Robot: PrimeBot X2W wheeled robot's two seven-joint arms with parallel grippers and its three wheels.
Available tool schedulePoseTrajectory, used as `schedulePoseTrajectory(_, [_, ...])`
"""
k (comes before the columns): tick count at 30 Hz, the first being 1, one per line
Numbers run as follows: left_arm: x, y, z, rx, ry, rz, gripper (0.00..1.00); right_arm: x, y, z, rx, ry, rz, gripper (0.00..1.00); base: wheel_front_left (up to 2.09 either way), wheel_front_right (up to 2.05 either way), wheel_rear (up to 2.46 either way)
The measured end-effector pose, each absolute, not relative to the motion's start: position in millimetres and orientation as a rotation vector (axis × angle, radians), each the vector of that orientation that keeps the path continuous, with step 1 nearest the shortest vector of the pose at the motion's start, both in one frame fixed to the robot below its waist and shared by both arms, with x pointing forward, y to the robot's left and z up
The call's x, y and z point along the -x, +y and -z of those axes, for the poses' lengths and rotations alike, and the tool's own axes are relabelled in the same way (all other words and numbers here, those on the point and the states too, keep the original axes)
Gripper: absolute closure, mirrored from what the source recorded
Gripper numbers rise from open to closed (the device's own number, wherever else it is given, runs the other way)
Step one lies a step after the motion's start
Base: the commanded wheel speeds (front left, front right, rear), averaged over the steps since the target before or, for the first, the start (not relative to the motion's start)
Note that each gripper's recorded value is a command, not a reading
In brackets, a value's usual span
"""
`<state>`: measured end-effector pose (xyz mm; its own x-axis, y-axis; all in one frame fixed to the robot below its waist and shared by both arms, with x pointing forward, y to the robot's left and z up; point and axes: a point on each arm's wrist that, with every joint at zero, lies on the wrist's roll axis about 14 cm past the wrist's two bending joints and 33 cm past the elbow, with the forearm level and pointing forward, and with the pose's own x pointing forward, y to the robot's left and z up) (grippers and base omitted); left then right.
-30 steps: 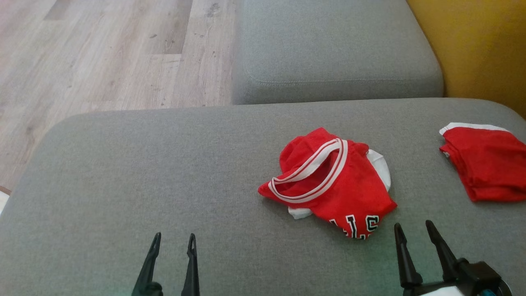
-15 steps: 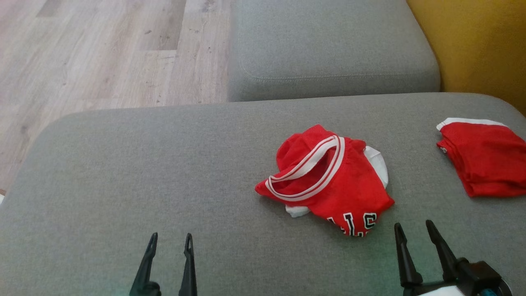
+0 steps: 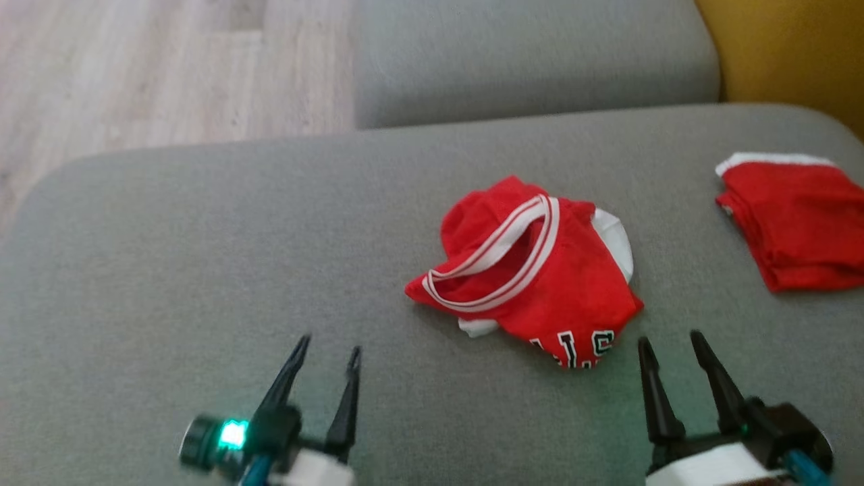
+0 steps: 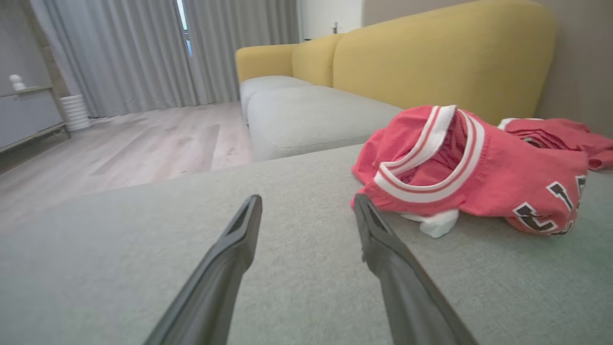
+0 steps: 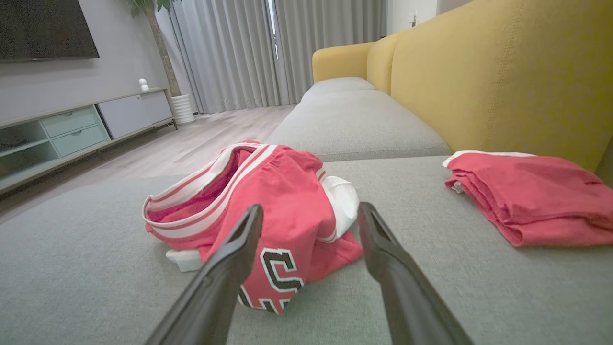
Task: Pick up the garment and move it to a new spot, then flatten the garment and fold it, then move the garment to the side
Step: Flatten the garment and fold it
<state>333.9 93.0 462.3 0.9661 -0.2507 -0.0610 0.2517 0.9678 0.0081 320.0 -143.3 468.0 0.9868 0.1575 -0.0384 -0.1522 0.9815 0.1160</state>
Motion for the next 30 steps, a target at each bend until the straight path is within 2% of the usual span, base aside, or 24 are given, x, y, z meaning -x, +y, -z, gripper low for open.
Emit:
schedulePoseTrajectory(12, [-413, 33, -433, -0.223, 0.139, 0.579, 0.0, -353, -155, -461, -0.083, 0.069, -0.143, 0.0, 0.0, 0.0, 0.0])
schedulePoseTrajectory(17, [-426, 15, -404, -0.321, 0.213, 0.676, 0.0, -352, -166, -452, -0.074, 0.101, -0.115, 0.0, 0.0, 0.0, 0.0])
schedulePoseTrajectory(25, [-430, -15, -404, -0.363, 0.195, 0.799, 0.0, -353, -178, -454, -0.064, 0.096, -0.083, 0.0, 0.0, 0.0, 0.0])
schedulePoseTrajectory(26, [-428, -18, -404, -0.373, 0.192, 0.815, 0.55, -352, -179, -454, -0.063, 0.096, -0.08, 0.0, 0.0, 0.0, 0.0])
schedulePoseTrajectory(27, [-425, -21, -403, -0.381, 0.191, 0.837, 1.0, -352, -180, -455, -0.063, 0.094, -0.078, 0.0, 0.0, 0.0, 0.0])
schedulePoseTrajectory(30, [-415, -34, -409, -0.413, 0.16, 0.896, 1.0, -349, -181, -458, -0.062, 0.086, -0.073, 0.0, 0.0, 0.0, 0.0])
